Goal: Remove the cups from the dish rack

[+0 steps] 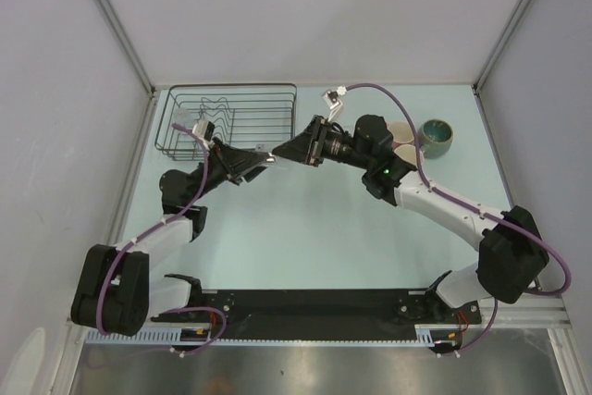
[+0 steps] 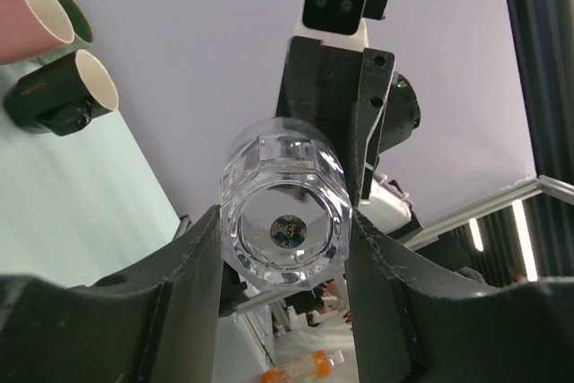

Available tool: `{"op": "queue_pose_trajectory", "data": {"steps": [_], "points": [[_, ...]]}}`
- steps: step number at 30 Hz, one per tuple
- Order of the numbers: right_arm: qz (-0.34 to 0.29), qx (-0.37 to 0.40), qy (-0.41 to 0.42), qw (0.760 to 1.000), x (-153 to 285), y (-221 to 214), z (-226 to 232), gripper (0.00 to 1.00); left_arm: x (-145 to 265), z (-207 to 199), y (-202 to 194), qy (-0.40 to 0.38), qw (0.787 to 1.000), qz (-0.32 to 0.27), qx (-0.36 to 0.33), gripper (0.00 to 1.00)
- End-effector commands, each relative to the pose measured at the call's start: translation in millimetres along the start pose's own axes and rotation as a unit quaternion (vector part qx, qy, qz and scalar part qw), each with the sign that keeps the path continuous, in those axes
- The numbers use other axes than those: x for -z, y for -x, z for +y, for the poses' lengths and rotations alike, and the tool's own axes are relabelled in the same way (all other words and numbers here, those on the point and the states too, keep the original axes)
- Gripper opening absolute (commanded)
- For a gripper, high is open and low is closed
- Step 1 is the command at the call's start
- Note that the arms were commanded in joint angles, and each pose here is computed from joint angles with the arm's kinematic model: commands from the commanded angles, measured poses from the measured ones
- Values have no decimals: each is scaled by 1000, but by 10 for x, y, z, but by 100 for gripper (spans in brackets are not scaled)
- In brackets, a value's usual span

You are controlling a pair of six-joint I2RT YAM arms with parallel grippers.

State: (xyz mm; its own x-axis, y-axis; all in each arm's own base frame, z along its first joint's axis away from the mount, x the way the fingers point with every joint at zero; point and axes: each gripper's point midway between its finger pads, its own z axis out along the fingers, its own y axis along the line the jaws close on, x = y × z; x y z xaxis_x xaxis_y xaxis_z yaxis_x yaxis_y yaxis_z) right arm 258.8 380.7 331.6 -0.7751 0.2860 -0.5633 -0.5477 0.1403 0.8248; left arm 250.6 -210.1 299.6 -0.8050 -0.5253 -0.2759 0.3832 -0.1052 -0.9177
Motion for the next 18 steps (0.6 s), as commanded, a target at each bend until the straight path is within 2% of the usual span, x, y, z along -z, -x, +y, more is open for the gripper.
{"op": "queue_pose_trajectory", "data": {"steps": [1,2,3,6,8,9,11,12,13,14,15,17,18], "points": [[-27,24,32,999,-60,194,220,17,-42,-230,-101,-38,998,19,-40,0],[-28,24,31,999,-57,197,222,3,-36,-230,-106,-38,998,19,-40,0],[-29,26,31,999,-49,200,227,0,-36,-234,-105,-39,998,18,-42,0],[-29,30,28,999,-23,204,238,0,-35,-207,-100,-35,998,17,-43,0],[-29,32,18,999,-7,196,206,0,-50,-184,-92,-27,999,18,-43,6],[-27,30,11,999,6,184,180,0,-54,-170,-90,-24,998,19,-56,27],[-36,41,-3,998,62,232,182,0,-91,-141,-43,-2,998,20,-59,57],[-46,49,-19,998,105,296,147,0,-107,-77,-12,14,996,21,-90,74],[-48,51,-46,997,207,310,127,0,-126,55,76,66,995,18,-69,80],[-70,77,-71,992,275,435,95,0,-116,67,134,91,992,9,-84,88],[-72,76,-114,988,383,480,-55,0,-101,167,279,127,983,-17,-128,100],[-107,115,-154,975,574,739,-17,0,-19,303,439,209,969,-43,-123,100],[-98,111,-198,969,697,740,-165,0,71,437,515,254,956,-56,-134,100]]}}
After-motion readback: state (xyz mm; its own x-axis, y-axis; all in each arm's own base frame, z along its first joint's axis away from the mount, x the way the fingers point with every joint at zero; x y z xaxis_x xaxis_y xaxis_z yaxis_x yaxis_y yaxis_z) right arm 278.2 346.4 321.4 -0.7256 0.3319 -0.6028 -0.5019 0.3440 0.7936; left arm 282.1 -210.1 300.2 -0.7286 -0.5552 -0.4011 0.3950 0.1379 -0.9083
